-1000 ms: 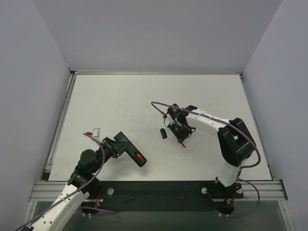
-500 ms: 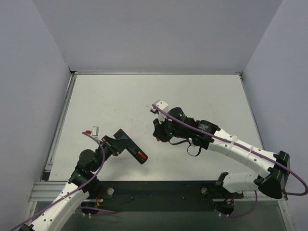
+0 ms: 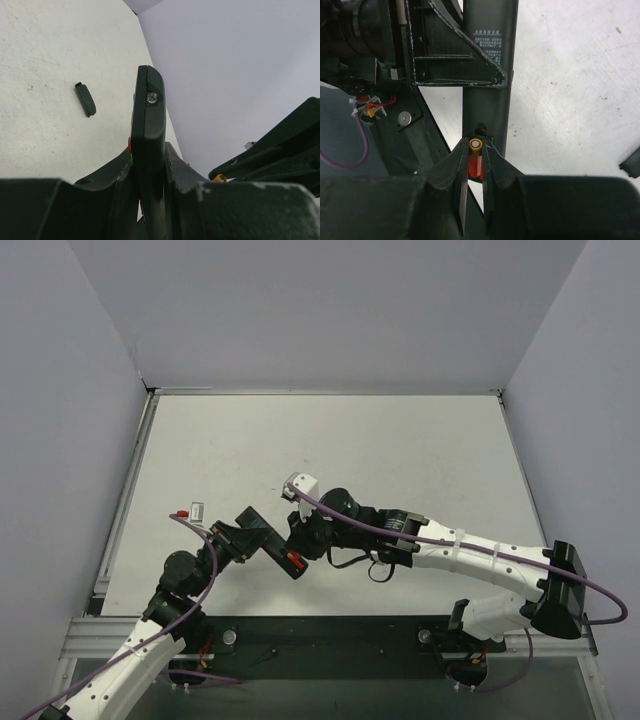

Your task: Load the batteries into the remote control

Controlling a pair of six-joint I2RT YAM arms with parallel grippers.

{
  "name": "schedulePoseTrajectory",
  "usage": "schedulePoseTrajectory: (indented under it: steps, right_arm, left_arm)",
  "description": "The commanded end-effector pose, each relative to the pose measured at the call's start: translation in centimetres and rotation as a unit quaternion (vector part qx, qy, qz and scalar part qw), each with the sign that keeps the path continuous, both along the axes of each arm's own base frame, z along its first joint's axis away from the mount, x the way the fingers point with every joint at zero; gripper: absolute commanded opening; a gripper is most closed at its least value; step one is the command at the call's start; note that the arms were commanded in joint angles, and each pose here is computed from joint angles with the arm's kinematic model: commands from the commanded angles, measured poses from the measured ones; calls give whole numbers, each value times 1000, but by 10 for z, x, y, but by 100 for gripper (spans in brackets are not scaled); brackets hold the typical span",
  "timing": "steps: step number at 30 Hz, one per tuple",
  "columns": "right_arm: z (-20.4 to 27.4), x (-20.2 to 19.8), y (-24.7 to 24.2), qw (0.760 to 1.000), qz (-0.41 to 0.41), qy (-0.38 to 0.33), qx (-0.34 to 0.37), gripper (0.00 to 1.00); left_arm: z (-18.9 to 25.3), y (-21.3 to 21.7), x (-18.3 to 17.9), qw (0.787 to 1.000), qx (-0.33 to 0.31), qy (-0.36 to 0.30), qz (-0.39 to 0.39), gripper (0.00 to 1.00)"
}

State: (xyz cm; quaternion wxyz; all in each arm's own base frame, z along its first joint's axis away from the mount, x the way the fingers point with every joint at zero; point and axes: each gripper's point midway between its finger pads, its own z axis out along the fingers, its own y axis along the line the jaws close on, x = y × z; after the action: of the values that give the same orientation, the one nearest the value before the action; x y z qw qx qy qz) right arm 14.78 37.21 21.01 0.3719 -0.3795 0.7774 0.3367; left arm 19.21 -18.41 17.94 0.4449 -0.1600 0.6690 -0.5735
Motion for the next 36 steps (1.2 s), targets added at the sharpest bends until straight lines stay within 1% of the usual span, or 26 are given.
schedulePoseTrajectory:
  steps: [1, 14, 21, 27, 36]
  right_arm:
    - [15, -7, 23, 999, 15, -3, 36, 0]
    - [1, -6, 24, 1000, 9, -9, 29, 0]
    - [-6, 1, 16, 999, -7, -31, 10, 0]
    - [-6, 2, 12, 999, -12, -37, 9, 0]
    - [-13, -9, 15, 999, 10, -31, -13, 0]
  left_arm:
    - [23, 4, 1, 999, -39, -35, 12, 0]
    - [35, 7, 1, 997, -72, -36, 16, 0]
    - [37, 7, 1, 996, -78, -37, 15, 0]
    - [37, 7, 1, 996, -79, -36, 16, 0]
    - [37, 8, 1, 996, -83, -35, 18, 0]
